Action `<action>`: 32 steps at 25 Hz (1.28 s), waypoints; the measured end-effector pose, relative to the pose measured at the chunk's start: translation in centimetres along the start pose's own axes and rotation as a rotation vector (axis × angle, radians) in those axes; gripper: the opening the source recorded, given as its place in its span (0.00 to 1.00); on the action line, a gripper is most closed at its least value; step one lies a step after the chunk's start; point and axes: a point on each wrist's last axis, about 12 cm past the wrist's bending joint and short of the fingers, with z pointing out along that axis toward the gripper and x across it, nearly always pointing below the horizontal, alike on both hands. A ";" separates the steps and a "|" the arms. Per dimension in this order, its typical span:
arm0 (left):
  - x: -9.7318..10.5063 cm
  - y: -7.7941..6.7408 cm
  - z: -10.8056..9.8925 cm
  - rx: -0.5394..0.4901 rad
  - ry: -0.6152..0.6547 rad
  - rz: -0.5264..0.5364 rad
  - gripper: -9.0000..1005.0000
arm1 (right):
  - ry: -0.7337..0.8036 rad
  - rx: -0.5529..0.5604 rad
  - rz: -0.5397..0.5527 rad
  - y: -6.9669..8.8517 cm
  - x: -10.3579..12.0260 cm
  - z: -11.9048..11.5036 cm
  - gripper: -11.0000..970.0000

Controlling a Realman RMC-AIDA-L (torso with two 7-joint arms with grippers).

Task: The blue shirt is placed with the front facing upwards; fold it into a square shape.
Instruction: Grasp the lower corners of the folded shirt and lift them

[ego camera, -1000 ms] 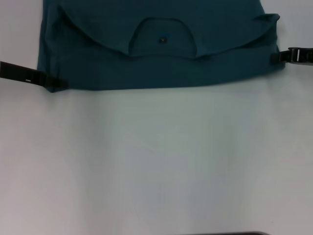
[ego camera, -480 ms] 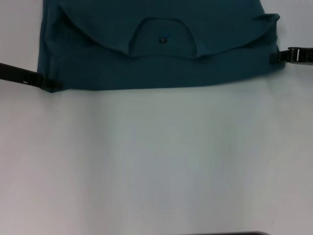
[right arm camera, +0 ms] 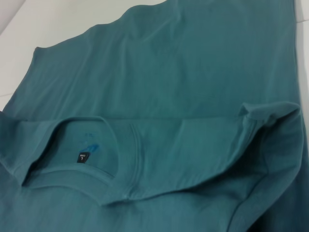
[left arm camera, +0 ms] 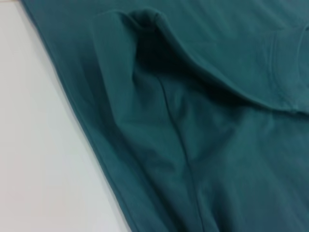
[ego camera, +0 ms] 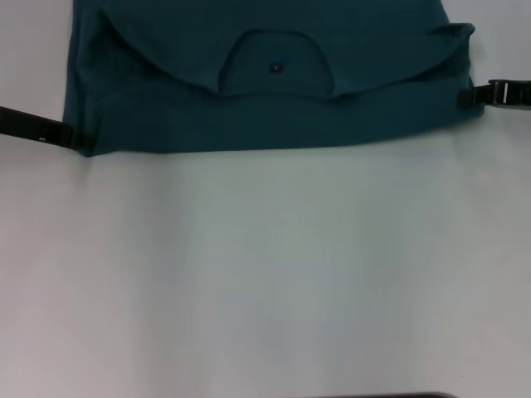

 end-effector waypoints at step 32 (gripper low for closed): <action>2.8 0.2 -2.3 0.081 0.036 0.010 0.11 | 0.021 -0.087 0.041 -1.3 3.7 -2.9 0.05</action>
